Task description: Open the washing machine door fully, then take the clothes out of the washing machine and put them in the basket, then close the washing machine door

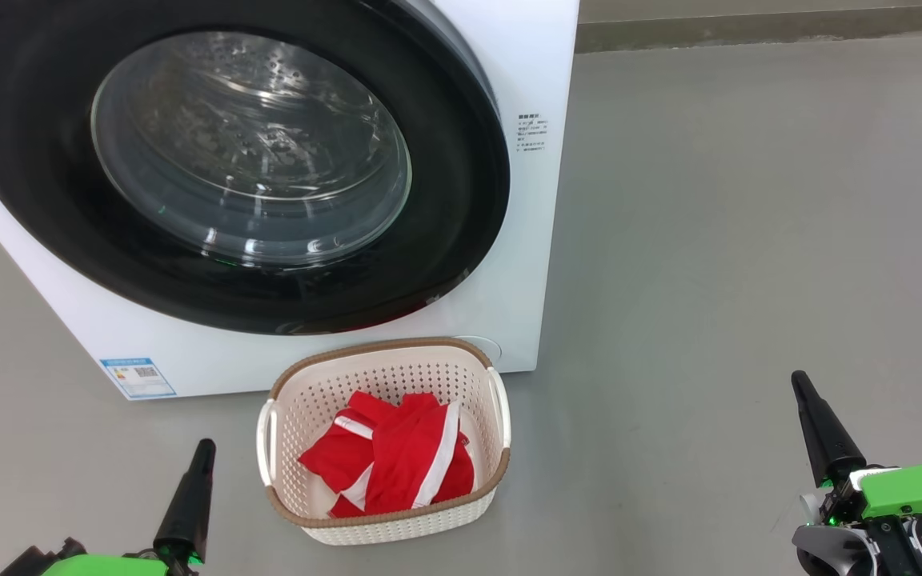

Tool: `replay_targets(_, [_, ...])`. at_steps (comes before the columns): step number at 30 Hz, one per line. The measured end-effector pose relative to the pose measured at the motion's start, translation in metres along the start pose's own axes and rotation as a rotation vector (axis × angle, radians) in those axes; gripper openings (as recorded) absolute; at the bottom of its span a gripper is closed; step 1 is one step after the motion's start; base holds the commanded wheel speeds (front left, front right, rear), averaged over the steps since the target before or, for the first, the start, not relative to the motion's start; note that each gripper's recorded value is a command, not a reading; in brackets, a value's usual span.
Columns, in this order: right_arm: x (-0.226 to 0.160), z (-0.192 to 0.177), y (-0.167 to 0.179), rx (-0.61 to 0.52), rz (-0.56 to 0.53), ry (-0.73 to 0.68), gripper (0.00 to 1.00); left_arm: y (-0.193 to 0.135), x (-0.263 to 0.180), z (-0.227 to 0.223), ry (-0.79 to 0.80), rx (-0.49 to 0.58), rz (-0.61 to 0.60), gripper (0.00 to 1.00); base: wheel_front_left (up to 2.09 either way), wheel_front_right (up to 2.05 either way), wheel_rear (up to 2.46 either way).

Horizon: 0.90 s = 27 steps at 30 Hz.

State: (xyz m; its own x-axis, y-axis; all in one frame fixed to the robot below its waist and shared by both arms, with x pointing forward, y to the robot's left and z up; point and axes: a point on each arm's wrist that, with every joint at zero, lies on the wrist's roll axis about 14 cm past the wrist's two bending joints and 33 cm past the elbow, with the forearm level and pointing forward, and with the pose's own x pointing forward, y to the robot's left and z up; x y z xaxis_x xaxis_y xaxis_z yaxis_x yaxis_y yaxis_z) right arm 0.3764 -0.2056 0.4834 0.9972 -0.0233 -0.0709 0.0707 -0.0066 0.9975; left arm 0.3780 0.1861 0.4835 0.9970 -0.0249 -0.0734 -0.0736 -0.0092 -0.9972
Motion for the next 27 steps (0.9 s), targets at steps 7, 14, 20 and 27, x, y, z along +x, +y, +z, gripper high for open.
replay_targets(7, [0.0000,0.0001,0.0000,0.000,0.000,0.000,0.00,0.0000,0.0000,0.0000,0.000,0.000,0.000,0.00,0.00,0.00,0.00])
replay_targets(14, [0.0000,-0.0002,0.0000,0.001,0.000,0.002,0.00,0.0000,0.0000,0.0000,0.000,0.000,0.000,0.00,0.00,0.00,0.00])
replay_targets(20, [0.0000,-0.0001,0.0000,0.001,0.000,0.001,0.00,0.0000,0.0000,0.0000,0.000,0.000,0.000,0.00,0.00,0.00,0.00])
replay_targets(27, [-0.0001,-0.0001,0.0000,0.002,0.000,0.001,0.00,0.0000,0.0000,0.0000,0.000,0.000,0.000,0.00,0.00,0.00,0.00])
